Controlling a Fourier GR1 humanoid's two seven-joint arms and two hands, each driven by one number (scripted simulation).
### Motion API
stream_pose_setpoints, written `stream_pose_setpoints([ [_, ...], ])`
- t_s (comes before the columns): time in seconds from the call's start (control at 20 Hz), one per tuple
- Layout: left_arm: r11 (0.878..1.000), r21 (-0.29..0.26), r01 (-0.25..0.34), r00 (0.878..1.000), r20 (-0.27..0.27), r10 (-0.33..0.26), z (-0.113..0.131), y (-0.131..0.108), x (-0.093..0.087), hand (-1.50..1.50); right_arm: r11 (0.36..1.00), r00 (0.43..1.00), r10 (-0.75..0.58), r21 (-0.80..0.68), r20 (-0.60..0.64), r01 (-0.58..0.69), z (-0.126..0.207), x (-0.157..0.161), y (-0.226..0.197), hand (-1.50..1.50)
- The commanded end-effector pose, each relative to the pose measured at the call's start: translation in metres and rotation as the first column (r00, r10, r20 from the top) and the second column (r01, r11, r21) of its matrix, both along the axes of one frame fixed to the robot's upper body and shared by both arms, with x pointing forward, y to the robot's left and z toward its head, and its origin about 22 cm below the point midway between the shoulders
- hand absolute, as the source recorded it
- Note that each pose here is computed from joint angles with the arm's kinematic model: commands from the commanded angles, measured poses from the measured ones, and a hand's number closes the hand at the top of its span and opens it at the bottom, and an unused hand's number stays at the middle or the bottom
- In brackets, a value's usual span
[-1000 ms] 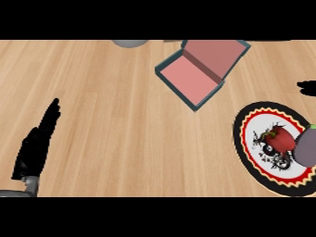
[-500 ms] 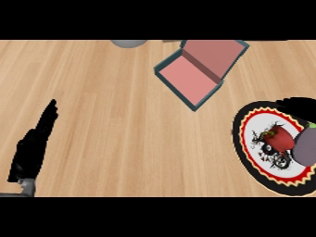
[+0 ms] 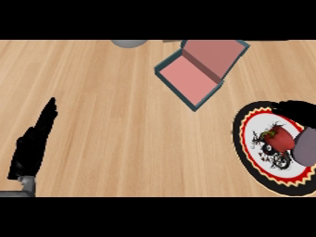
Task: Pick the bell pepper from the plate and place it in the cardboard box
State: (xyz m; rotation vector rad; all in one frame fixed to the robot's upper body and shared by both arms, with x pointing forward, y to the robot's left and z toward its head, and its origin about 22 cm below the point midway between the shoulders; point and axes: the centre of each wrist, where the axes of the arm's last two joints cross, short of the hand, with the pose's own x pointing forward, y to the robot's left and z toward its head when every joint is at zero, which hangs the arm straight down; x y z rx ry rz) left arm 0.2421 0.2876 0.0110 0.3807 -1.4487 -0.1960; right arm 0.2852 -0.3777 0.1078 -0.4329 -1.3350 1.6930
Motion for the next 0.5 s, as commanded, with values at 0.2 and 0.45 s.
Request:
stream_pose_setpoints([
  [0.2, 1.0, -0.024, 0.008, 1.0, -0.007, -0.008, 0.005, -0.018, 0.003, 0.0, 1.0, 1.0, 0.017, -0.007, -0.009, -0.017, -0.034, 0.007, -0.011, -1.5],
  [0.45, 1.0, 0.007, 0.005, 1.0, 0.016, -0.005, -0.015, -0.007, -0.011, 0.0, 1.0, 1.0, -0.007, 0.025, 0.014, 0.007, -0.04, 0.006, 0.005, -1.5],
])
